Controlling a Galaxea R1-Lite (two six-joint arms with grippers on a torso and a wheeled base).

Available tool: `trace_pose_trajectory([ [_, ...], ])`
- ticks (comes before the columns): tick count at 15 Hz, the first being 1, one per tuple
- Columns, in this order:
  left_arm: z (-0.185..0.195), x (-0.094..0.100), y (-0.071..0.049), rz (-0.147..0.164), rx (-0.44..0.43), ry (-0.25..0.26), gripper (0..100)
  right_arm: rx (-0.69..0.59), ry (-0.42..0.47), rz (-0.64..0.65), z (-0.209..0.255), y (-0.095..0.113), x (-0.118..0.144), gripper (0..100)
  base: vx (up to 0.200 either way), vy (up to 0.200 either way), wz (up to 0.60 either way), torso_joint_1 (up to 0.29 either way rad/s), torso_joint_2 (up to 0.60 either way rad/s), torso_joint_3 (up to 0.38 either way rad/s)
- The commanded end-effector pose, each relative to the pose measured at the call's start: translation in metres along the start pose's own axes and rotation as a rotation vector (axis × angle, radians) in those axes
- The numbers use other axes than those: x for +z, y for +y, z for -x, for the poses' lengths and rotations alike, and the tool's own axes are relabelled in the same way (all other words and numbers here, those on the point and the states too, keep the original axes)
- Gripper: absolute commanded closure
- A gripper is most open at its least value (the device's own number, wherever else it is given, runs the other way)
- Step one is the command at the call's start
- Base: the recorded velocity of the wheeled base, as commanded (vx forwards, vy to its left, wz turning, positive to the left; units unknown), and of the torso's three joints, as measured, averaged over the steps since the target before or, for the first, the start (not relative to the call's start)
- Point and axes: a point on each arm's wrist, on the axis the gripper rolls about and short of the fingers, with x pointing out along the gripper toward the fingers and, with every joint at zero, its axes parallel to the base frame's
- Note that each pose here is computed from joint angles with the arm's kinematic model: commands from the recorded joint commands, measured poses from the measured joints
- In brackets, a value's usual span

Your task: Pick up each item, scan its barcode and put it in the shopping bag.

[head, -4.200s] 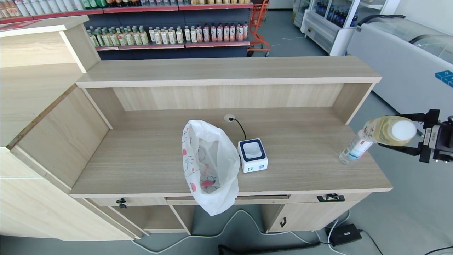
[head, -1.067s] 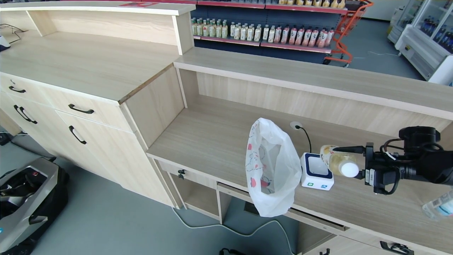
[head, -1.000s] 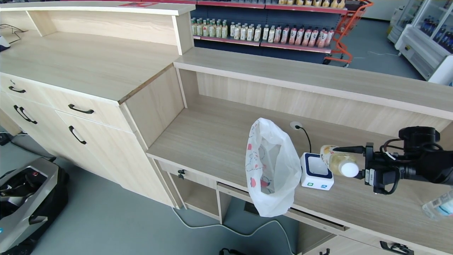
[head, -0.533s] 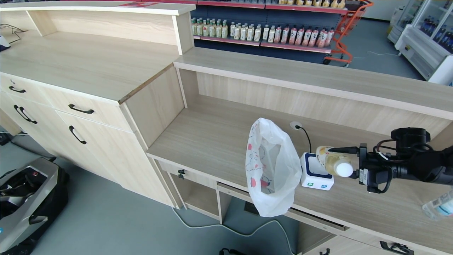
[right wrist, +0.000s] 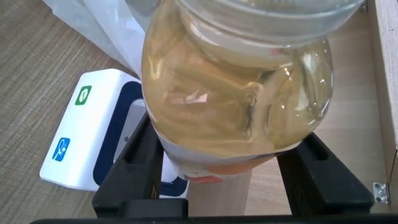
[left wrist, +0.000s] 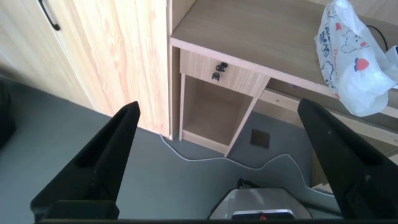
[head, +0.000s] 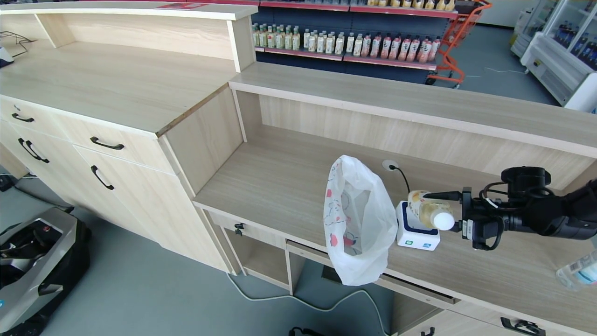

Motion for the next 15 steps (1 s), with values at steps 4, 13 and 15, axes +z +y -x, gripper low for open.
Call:
trace_pose_trajectory([
  [4, 0.000, 0.000, 0.000, 0.000, 0.001, -0.001, 0, 0.005, -0.009, -0.009, -0.006, 0.005, -0.005, 100, 0.000, 0.000, 0.00, 0.000, 0.00, 0.000],
  [13, 0.000, 0.000, 0.000, 0.000, 0.000, 0.000, 0, -0.016, -0.019, 0.002, -0.003, -0.002, -0.007, 100, 0.000, 0.000, 0.00, 0.000, 0.00, 0.000],
  [15, 0.000, 0.000, 0.000, 0.000, 0.000, 0.000, 0, -0.045, -0.028, -0.087, 0.016, -0.034, 0.020, 100, 0.000, 0.000, 0.00, 0.000, 0.00, 0.000],
])
